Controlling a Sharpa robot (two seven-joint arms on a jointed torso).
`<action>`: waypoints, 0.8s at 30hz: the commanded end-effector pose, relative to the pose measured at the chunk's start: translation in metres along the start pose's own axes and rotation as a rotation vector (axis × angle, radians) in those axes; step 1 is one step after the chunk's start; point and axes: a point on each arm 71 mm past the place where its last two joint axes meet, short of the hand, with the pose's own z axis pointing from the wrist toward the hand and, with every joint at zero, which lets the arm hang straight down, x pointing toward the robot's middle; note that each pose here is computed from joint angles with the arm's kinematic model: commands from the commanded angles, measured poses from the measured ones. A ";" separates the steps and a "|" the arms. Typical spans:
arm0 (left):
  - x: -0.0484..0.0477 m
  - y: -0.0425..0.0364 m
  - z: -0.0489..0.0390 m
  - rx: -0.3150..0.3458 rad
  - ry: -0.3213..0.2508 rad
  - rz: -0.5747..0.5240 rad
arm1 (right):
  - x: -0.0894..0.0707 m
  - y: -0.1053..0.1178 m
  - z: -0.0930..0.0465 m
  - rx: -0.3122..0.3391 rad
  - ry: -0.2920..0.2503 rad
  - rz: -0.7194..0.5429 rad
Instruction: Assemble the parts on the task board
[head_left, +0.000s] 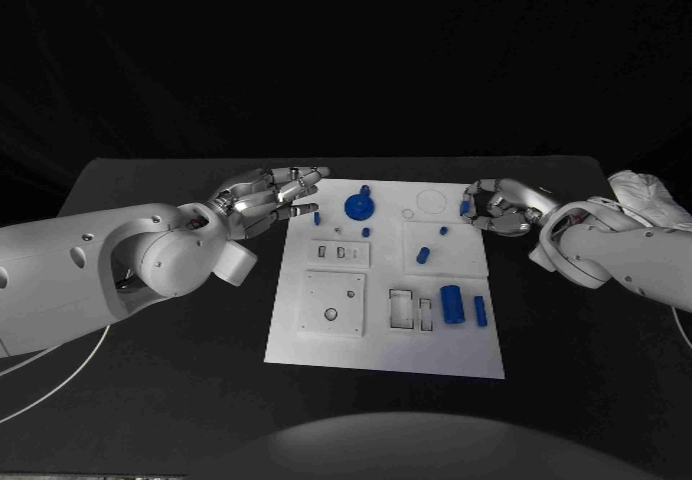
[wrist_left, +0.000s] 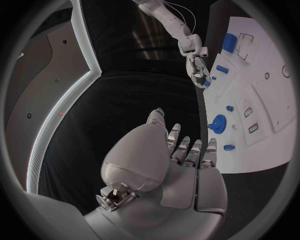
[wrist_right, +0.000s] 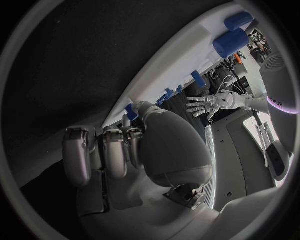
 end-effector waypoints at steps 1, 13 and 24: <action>0.0020 -0.0006 0.0003 0.004 0.022 -0.002 | 0.000 0.002 0.000 -0.019 -0.021 -0.004; 0.0001 -0.0004 -0.0014 0.002 0.015 -0.002 | -0.005 0.009 -0.003 -0.046 -0.059 0.005; 0.0010 -0.0001 -0.0001 -0.001 0.018 -0.002 | -0.002 0.043 0.006 -0.084 0.015 0.069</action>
